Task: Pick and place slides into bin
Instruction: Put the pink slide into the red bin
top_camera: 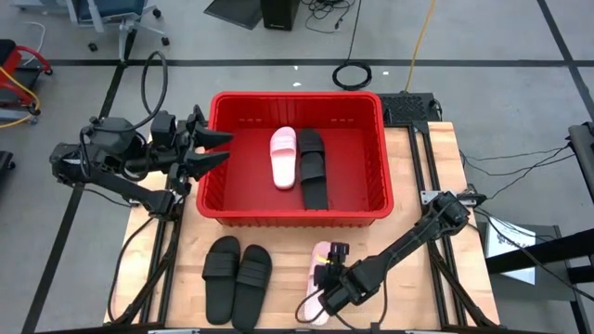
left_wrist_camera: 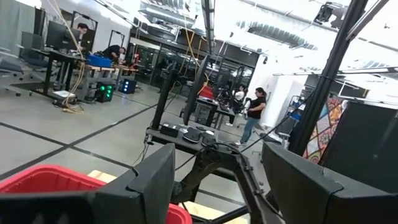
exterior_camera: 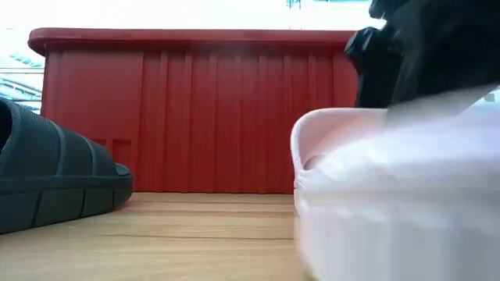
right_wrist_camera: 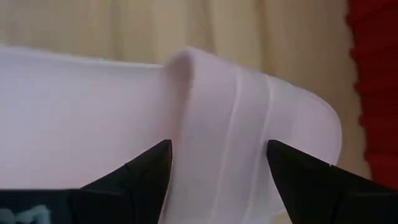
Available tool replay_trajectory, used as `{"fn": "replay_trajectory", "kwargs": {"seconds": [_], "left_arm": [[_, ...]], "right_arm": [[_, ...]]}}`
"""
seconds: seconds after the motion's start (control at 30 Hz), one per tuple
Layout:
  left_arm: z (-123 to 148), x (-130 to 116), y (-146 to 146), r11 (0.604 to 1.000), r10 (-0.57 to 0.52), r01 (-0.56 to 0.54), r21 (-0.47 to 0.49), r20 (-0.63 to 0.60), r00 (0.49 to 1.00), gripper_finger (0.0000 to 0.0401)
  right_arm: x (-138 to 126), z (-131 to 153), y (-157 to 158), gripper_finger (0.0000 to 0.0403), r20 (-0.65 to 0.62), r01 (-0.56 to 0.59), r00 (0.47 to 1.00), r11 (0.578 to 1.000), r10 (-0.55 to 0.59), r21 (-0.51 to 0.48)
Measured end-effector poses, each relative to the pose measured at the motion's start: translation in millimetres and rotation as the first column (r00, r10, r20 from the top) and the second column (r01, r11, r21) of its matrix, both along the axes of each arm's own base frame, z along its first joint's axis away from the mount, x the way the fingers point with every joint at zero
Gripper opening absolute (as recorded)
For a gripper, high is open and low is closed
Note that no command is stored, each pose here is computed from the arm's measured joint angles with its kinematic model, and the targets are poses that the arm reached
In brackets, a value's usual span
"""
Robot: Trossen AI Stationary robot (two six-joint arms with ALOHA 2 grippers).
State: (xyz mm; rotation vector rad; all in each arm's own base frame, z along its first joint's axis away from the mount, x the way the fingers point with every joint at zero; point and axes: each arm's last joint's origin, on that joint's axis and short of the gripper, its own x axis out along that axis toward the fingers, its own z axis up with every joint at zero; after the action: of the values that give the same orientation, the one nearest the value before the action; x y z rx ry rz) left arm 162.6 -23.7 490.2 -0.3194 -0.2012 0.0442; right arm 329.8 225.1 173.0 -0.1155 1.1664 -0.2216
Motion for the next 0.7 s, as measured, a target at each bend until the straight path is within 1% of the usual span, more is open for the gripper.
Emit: {"fn": "replay_trajectory", "kwargs": {"seconds": [0.1, 0.2, 0.3, 0.43, 0.6, 0.63, 0.7], "left_arm": [[0.0, -0.2, -1.4, 1.0, -0.009, 0.009, 0.0, 0.0, 1.0, 0.0237], [-0.1, 0.1, -1.5, 1.0, -0.009, 0.009, 0.0, -0.001, 1.0, 0.0237], [-0.2, 0.2, -1.3, 1.0, -0.001, 0.001, -0.002, -0.001, 1.0, 0.0237], [-0.1, 0.0, -0.9, 1.0, 0.012, -0.012, 0.002, -0.002, 1.0, 0.0237], [0.5, 0.0, -0.8, 1.0, 0.015, -0.015, -0.001, 0.005, 1.0, 0.0237], [1.3, -0.1, -0.7, 1.0, 0.016, -0.015, -0.006, 0.013, 1.0, 0.0237], [3.6, -0.6, -0.6, 1.0, 0.017, -0.017, -0.011, 0.037, 0.999, 0.0237]], "right_arm": [[0.8, -5.6, -11.5, 0.025, -0.029, 0.045, 0.999, 0.999, -0.046, -0.018], [2.9, -8.6, -19.0, 0.023, -0.039, 0.066, 0.997, 0.997, -0.067, -0.026], [6.4, -8.6, -23.6, 0.0189, -0.041, 0.06, 0.997, 0.998, -0.062, -0.028], [9.1, -7.5, -26.6, 0.0114, -0.034, 0.065, 0.997, 0.998, -0.066, -0.018], [9.7, -1.2, -29.2, 0.0019, -0.051, 0.061, 0.997, 0.997, -0.059, 0.04], [9.5, 0.9, -29.2, 0.0011, -0.053, 0.055, 0.997, 0.997, -0.052, 0.054], [8.5, 7.0, -29.4, 0.0011, -0.047, 0.05, 0.998, 0.996, -0.046, 0.079]]}}
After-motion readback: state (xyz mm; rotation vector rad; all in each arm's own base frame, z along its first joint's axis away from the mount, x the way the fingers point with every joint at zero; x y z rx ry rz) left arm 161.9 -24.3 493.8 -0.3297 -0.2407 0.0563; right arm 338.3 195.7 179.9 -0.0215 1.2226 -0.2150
